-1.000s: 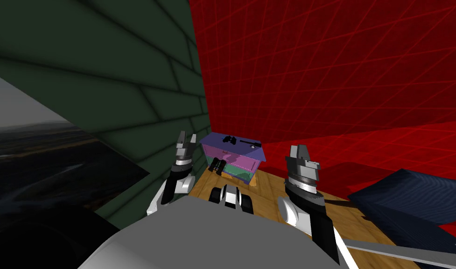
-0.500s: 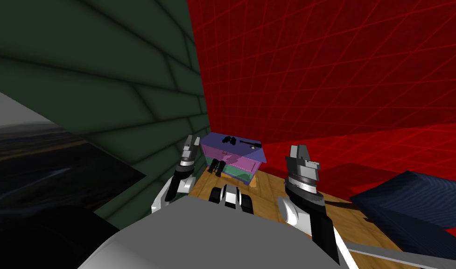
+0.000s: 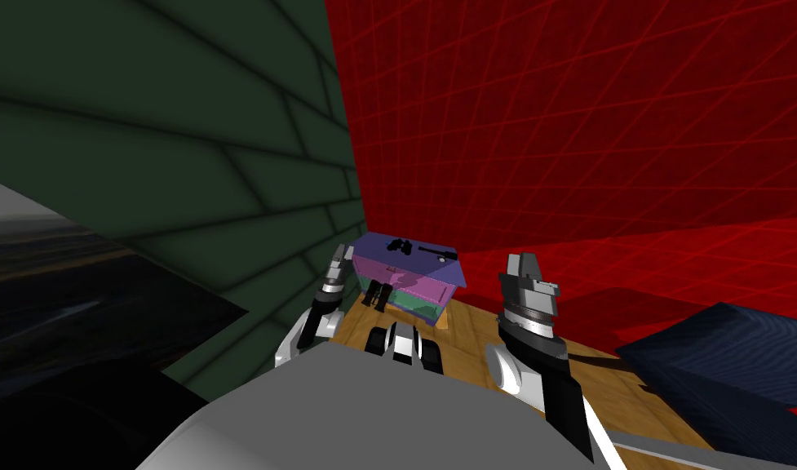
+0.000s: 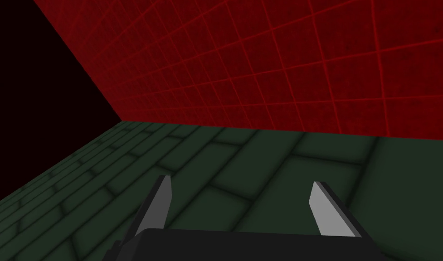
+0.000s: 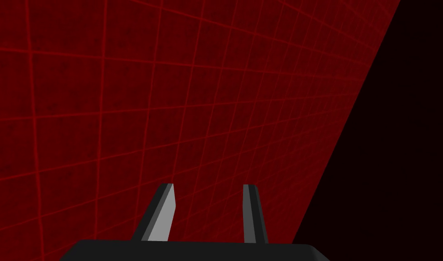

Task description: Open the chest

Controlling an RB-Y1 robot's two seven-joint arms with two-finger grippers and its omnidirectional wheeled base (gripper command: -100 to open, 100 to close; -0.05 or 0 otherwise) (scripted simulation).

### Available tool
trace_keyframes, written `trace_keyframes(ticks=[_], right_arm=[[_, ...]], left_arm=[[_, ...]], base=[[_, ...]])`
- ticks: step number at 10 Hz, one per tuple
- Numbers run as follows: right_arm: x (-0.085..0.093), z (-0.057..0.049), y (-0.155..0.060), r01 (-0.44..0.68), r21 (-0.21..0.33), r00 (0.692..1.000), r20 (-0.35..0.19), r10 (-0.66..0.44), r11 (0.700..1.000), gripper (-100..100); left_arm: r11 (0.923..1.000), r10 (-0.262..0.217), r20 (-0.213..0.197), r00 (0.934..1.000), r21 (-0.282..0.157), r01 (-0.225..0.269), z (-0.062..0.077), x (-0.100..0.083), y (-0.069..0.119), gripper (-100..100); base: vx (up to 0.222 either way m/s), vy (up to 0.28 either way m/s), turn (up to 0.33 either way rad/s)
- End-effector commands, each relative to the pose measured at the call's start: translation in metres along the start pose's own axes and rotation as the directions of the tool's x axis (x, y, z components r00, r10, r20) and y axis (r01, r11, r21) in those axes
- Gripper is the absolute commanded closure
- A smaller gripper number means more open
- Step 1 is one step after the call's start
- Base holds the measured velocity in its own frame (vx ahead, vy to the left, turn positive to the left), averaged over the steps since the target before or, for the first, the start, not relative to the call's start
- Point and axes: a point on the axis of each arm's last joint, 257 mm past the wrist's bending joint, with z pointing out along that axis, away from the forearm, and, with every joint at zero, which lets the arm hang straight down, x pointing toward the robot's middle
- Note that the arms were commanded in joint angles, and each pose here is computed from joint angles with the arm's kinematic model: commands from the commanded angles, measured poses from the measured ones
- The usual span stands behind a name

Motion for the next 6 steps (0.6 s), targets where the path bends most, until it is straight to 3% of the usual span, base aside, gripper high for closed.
trace_keyframes(ticks=[1, 6], right_arm=[[0.0, 0.0, 0.0, 0.0, 0.0, 1.0, 0.0, 0.0, 1.0, 0], [0.0, 0.0, 0.0, 0.0, 0.0, 1.0, 0.0, 0.0, 1.0, 0]], left_arm=[[0.9996, 0.008, -0.018, 0.9998, -0.028, -0.008, -0.007, 0.006, 0.021, -100], [0.9973, 0.017, -0.049, 0.9987, -0.07, -0.02, -0.027, 0.019, 0.054, -100]], base=[[0.045, -0.016, -0.002], [0.035, -0.005, -0.001]])
